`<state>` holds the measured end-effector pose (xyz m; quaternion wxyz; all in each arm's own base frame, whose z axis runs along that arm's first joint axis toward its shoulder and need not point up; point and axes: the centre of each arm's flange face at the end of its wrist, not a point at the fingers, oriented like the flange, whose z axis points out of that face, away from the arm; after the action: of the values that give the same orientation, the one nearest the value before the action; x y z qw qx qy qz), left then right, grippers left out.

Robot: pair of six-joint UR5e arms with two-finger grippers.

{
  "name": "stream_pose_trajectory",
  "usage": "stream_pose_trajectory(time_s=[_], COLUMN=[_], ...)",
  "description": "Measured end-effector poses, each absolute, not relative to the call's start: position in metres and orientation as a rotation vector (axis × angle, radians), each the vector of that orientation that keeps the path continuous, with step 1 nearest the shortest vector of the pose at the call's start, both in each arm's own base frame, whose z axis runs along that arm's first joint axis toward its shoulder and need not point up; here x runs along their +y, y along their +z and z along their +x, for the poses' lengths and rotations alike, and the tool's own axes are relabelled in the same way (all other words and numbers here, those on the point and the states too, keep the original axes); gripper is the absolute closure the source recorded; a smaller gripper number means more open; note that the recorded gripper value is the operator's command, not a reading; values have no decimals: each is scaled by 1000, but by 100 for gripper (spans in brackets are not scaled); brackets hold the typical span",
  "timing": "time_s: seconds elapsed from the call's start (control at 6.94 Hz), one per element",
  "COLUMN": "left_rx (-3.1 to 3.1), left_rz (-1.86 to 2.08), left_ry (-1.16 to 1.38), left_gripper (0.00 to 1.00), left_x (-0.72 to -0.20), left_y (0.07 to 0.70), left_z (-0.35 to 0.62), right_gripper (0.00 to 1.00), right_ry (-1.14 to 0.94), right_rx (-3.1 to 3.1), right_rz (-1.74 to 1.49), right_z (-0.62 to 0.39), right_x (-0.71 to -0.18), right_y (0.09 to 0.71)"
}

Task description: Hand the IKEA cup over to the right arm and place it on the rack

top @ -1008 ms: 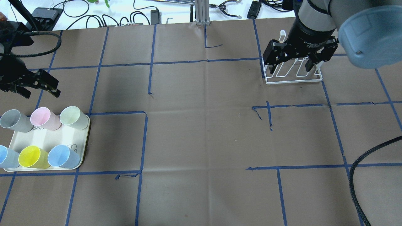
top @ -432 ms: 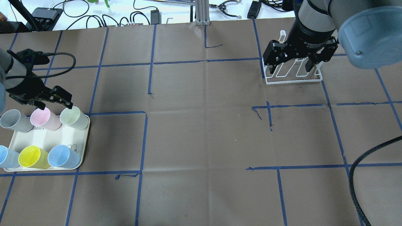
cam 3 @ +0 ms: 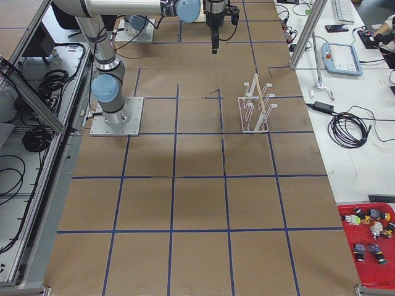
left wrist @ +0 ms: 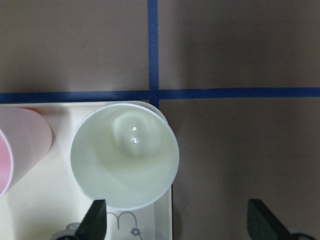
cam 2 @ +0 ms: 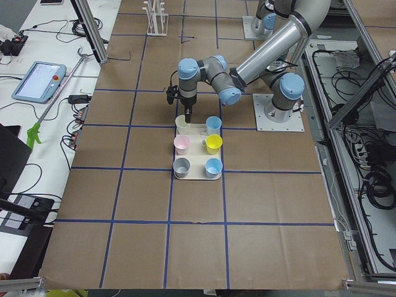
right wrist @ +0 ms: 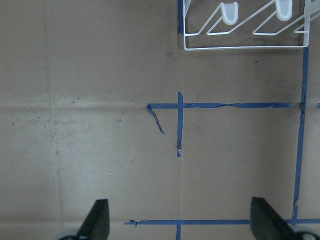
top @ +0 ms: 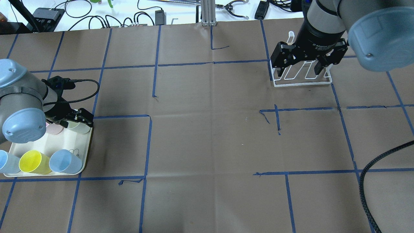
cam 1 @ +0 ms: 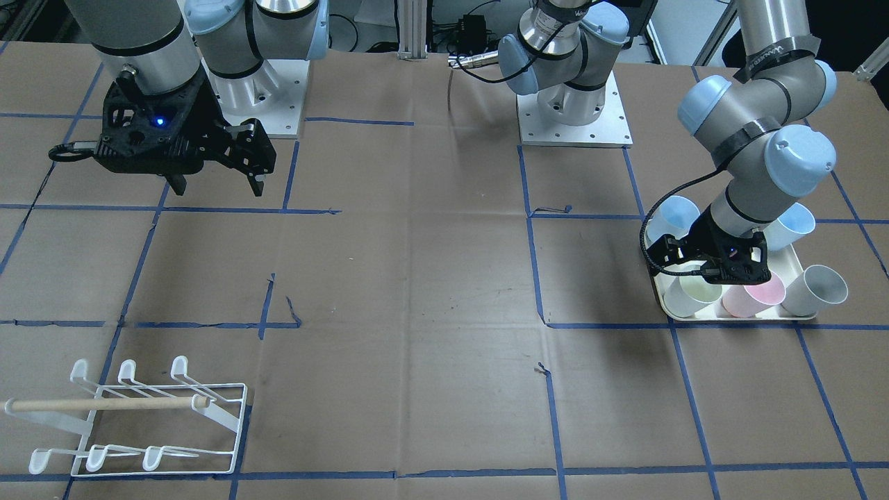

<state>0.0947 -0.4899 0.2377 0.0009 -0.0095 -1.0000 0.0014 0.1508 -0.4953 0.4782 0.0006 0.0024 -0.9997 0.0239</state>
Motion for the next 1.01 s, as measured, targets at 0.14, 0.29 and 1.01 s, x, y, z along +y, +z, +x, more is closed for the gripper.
stream_pose_trajectory(time_s=[0.14,0.29,1.01], left_rx=[-3146,-3150,-3155], left_rz=[-32,-33,-20], left_ry=[21,32,55], left_gripper=[1,4,100], left_x=[-493,-495,-498], left_y=[234,233,237], left_z=[96,97,99], right_gripper=[0,0,0], right_ry=[76,75,18], right_rx=[-3139,-3139,-3137], right_rz=[7,7,12], right_z=[151,151,149], right_x=[-495,-495,-487], right_y=[478,478,452])
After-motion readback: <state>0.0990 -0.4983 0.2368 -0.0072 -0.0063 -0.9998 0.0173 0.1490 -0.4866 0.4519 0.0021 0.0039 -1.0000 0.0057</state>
